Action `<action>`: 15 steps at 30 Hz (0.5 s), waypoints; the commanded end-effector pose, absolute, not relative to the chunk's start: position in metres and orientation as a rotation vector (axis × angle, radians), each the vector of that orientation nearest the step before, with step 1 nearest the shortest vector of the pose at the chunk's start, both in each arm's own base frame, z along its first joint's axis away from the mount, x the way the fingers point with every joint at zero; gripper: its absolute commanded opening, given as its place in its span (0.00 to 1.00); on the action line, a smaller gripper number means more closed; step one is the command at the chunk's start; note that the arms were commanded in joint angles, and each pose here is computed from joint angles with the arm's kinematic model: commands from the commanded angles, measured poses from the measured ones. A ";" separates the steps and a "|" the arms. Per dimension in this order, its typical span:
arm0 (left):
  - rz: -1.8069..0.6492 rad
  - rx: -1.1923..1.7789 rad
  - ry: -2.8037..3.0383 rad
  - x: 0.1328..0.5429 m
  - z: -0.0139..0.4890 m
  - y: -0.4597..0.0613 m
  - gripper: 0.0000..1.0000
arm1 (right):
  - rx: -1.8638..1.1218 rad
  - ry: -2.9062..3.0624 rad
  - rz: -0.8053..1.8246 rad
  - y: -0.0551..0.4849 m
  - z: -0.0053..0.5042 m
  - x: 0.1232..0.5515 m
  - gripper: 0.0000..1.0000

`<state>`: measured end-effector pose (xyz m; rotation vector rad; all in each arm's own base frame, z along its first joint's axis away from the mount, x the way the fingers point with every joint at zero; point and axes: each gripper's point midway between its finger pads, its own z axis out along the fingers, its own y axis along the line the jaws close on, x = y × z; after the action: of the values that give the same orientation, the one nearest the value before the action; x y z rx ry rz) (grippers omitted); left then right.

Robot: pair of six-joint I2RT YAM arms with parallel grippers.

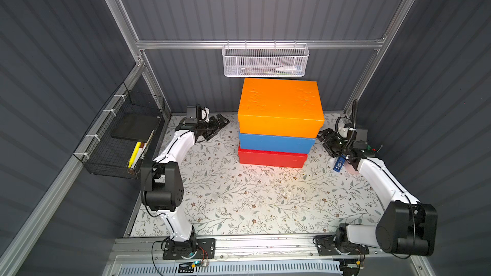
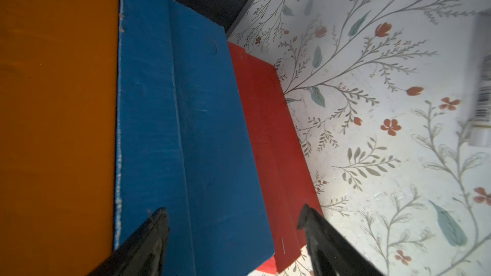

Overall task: Stack the shoeboxes
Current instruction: Adjust the shoebox.

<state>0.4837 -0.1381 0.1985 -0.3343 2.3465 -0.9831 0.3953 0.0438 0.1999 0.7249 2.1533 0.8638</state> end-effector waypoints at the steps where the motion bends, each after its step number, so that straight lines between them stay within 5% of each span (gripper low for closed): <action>1: -1.032 -0.287 2.334 0.486 0.195 -0.144 0.99 | 0.674 2.146 0.852 0.049 0.203 0.402 0.80; 15: -1.147 -0.244 2.346 0.462 0.187 -0.166 0.99 | 0.682 2.149 0.838 0.050 0.198 0.403 0.79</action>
<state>0.4785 -0.1607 0.1883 -0.2588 2.3306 -1.1003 0.4024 0.0488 0.1914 0.7135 2.1653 0.8543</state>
